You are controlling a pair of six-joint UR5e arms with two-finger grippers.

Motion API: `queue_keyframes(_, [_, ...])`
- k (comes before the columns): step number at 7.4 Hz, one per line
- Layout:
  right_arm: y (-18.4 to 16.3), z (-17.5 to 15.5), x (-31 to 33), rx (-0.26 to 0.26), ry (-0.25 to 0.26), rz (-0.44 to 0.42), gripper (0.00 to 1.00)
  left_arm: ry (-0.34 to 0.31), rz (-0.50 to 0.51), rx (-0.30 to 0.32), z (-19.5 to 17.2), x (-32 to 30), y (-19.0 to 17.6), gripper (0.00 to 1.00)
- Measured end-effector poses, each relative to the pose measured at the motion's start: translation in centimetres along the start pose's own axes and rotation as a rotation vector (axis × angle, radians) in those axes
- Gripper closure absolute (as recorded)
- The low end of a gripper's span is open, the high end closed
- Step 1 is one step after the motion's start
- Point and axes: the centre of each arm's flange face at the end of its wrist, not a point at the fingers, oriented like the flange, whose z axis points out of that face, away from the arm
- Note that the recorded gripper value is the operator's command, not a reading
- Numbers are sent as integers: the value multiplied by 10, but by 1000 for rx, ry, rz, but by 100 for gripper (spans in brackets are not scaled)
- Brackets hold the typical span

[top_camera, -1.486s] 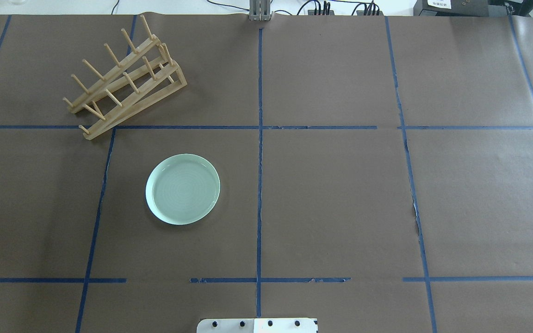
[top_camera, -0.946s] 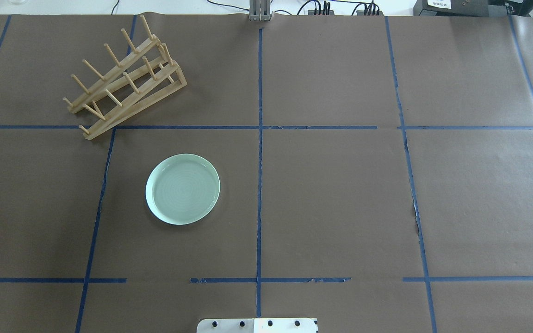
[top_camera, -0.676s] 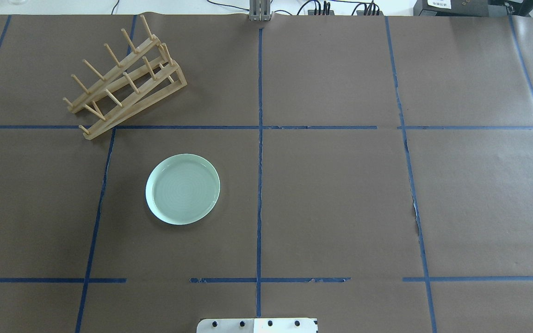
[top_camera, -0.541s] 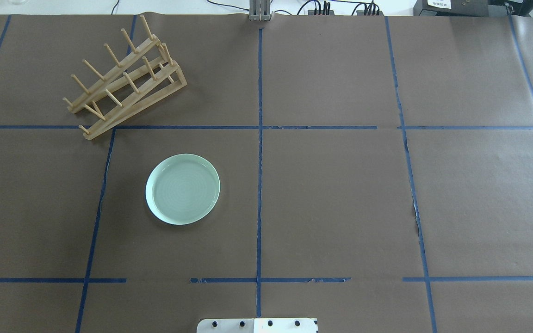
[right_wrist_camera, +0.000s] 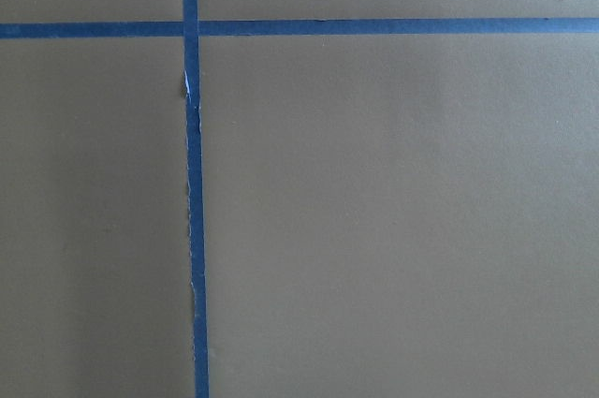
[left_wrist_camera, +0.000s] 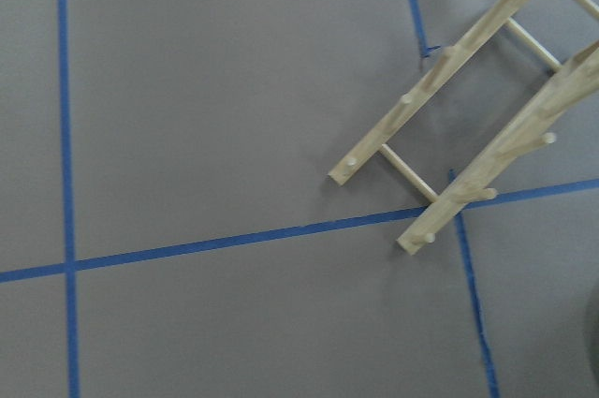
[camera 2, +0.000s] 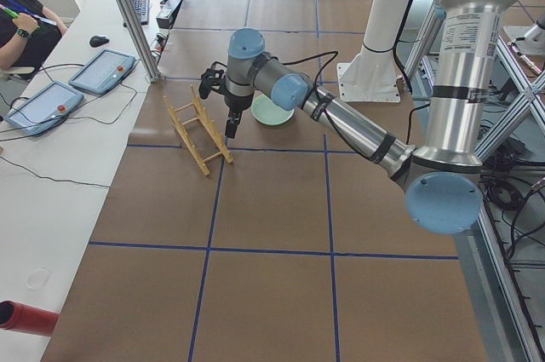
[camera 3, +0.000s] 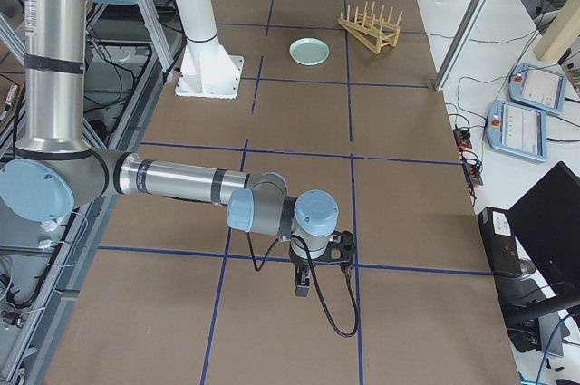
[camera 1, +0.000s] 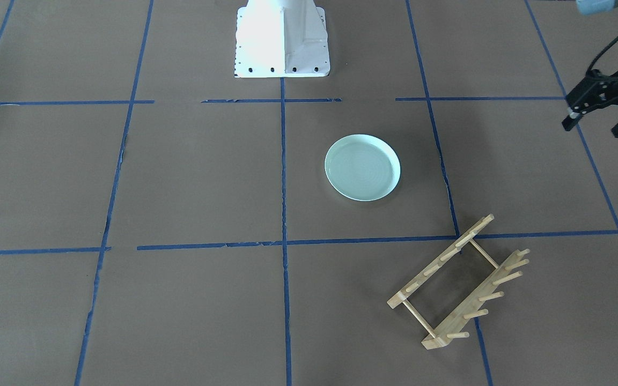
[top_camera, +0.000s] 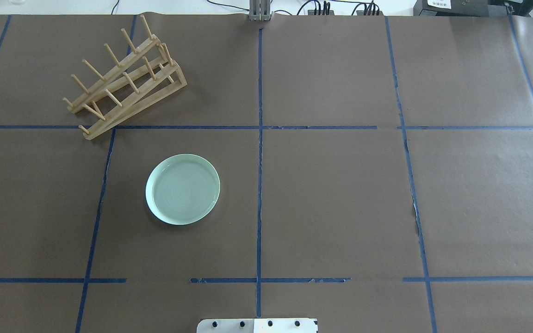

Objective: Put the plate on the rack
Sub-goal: 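Move the left gripper over the light green plate, then lower the left gripper and grasp the plate's rim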

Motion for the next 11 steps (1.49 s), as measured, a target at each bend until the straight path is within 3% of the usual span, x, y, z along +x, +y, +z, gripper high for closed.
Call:
queue_keyframes(3, [0, 0, 0, 0, 0, 0, 0, -52, -101, -103, 34, 170, -15, 0])
queue_keyframes(5, [0, 0, 0, 0, 0, 0, 0, -86, -175, -146, 78, 257, -9, 0])
queue_keyframes(9, [0, 0, 0, 0, 0, -1, 0, -178, -211, -156, 189, 357, 13, 0])
queue_keyframes(11, [0, 0, 0, 0, 0, -1, 0, -162, -220, -154, 224, 374, 23, 0])
